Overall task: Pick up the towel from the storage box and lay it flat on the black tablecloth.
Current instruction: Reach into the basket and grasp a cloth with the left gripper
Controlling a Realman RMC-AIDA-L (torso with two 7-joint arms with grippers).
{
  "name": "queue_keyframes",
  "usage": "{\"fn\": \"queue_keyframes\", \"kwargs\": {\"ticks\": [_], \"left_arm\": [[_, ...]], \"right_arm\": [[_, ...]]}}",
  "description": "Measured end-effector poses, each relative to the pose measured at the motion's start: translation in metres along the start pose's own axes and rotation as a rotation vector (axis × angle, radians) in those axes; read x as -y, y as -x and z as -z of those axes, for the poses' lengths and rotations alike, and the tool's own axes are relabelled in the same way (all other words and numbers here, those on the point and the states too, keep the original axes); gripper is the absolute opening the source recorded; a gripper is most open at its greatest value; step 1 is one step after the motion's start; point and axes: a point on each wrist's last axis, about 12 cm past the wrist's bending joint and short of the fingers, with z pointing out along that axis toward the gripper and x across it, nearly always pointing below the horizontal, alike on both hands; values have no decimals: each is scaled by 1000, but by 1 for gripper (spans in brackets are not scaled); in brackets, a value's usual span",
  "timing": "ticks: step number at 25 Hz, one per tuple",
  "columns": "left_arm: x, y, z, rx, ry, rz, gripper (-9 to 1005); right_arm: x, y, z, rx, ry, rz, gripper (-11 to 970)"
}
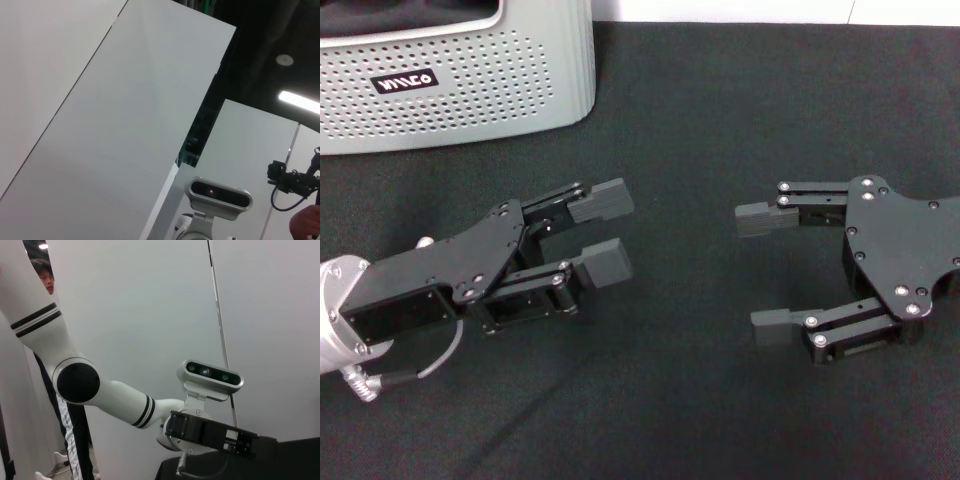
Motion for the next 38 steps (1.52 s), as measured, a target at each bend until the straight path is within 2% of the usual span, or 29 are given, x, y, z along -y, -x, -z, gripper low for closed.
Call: {"fn": "queue_keyframes", "kwargs": {"ticks": [24,32,38], "left_arm": [[0,1,2,7,14,13,765],[-3,9,9,54,62,-22,765],[-4,11,8,53,59,-26,764]], "right_arm": [[4,-3,0,10,-11,-21,855],[9,-4,2,20,-40,-28,855],[11,-3,2,24,-44,-22,855]]}}
